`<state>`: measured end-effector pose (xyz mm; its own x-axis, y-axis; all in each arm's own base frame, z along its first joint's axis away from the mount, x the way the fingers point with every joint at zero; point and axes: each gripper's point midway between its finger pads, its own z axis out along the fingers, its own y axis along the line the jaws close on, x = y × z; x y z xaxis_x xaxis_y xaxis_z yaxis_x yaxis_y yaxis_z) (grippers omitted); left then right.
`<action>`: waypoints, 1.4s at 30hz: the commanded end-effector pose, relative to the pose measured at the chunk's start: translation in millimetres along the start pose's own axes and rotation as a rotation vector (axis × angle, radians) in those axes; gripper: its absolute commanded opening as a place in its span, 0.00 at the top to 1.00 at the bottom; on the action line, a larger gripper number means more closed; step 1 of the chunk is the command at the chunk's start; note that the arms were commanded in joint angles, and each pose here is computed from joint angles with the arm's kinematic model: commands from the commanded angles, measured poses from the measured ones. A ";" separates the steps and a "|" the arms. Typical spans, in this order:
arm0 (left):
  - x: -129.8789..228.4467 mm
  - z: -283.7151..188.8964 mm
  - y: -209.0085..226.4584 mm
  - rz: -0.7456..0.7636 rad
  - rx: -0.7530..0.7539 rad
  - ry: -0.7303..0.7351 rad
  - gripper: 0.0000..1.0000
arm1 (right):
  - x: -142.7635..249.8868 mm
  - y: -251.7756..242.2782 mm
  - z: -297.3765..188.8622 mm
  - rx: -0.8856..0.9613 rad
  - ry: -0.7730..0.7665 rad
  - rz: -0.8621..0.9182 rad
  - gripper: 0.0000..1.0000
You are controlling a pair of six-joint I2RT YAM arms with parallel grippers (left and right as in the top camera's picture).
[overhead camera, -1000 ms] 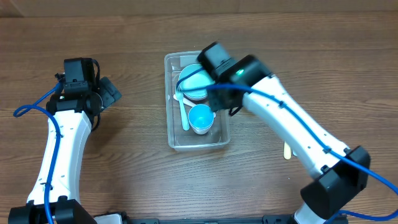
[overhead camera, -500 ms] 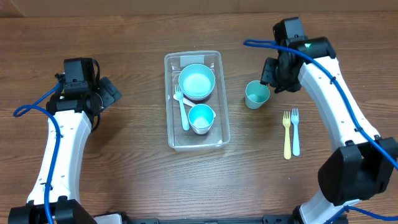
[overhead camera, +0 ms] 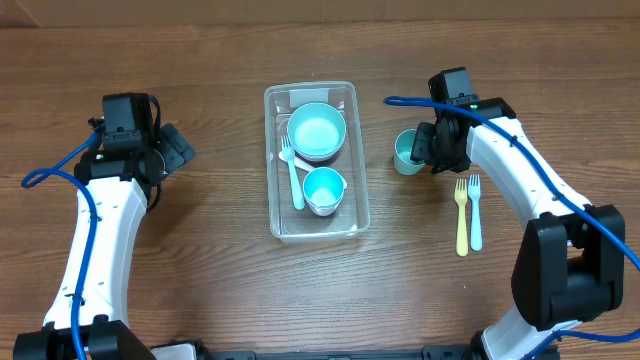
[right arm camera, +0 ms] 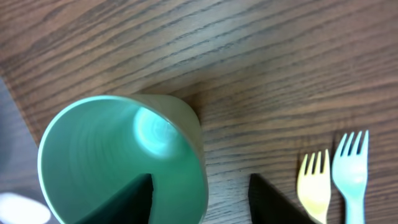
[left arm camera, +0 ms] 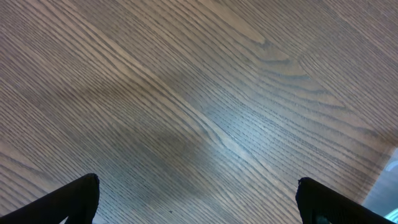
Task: Pack container
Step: 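Move the right gripper to the remaining teal cup and lower over it, then grasp the teal cup and carry it into the container with the right gripper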
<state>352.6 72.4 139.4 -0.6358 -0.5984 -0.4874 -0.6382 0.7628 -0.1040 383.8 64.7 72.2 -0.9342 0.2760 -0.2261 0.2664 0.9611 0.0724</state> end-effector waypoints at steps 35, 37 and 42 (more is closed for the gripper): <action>-10.7 -11.1 -2.9 0.010 0.021 -0.036 0.00 | 26.1 75.3 -177.2 -0.147 -0.185 -0.371 0.96; -10.7 -11.1 -2.9 0.010 0.021 -0.036 0.00 | 36.5 90.5 -179.1 -0.168 -0.186 -0.417 0.96; -10.7 -11.1 -2.8 0.010 0.021 -0.036 0.00 | 67.2 121.3 -182.7 -0.206 -0.171 -0.528 0.96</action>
<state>352.6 72.4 139.4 -0.6358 -0.5984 -0.4874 -0.6382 0.7628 -0.1040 318.3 179.7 237.6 -0.8941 -0.1715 -0.4137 -0.2300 0.9685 0.0957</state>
